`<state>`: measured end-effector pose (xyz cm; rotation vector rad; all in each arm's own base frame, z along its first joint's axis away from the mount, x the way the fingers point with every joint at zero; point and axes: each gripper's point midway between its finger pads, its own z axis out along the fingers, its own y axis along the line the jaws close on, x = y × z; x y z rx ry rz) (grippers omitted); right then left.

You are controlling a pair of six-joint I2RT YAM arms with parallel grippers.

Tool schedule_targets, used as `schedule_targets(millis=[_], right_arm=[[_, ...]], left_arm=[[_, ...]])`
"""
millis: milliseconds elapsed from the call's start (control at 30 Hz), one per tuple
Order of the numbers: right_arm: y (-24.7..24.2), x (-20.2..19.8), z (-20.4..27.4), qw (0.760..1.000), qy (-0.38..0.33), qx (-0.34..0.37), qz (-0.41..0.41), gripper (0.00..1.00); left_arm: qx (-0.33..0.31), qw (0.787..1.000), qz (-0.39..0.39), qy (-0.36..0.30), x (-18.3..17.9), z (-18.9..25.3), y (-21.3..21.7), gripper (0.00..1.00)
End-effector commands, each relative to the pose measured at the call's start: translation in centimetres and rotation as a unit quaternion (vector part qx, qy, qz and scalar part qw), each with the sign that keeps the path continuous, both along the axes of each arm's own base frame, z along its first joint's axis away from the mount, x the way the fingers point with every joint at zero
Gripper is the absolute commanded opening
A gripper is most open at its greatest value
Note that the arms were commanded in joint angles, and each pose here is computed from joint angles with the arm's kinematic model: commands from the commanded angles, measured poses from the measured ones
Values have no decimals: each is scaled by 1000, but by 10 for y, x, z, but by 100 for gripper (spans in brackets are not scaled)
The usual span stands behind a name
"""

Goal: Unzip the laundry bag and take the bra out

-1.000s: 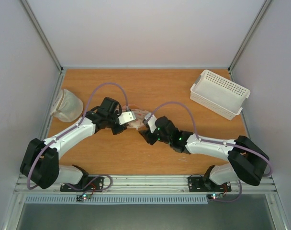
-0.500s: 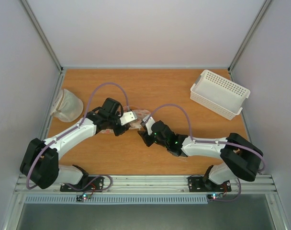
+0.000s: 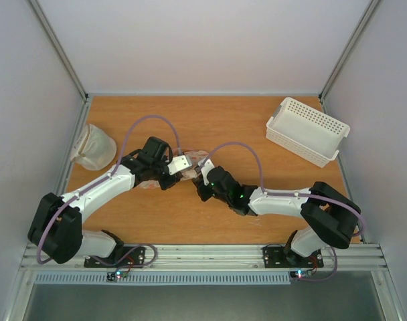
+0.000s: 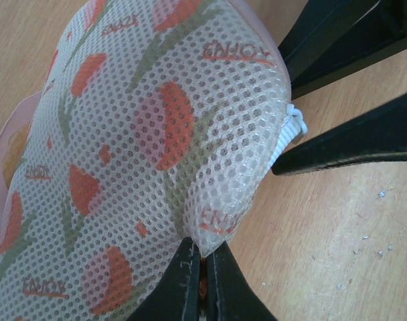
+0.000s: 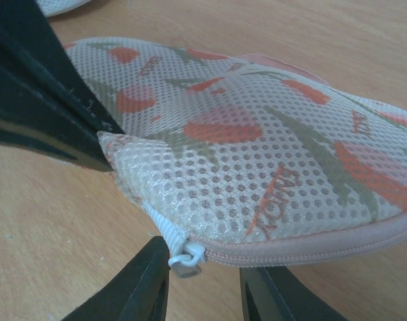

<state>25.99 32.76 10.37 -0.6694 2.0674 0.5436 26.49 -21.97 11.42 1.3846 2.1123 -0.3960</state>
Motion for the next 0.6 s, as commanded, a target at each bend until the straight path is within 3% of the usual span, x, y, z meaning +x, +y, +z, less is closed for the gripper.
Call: schedule_targets(millis=[0, 433, 567], right_arm=[[4, 10, 14, 999, -12, 15, -27, 28], [-8, 14, 10, 998, -10, -14, -53, 1], [-8, 12, 6, 999, 1, -20, -38, 1]], left_arm=[[-22, 1000, -9, -9, -1, 9, -9, 1], [-12, 1000, -15, -9, -7, 1, -4, 1], [1, 999, -33, -25, -8, -3, 0, 1]])
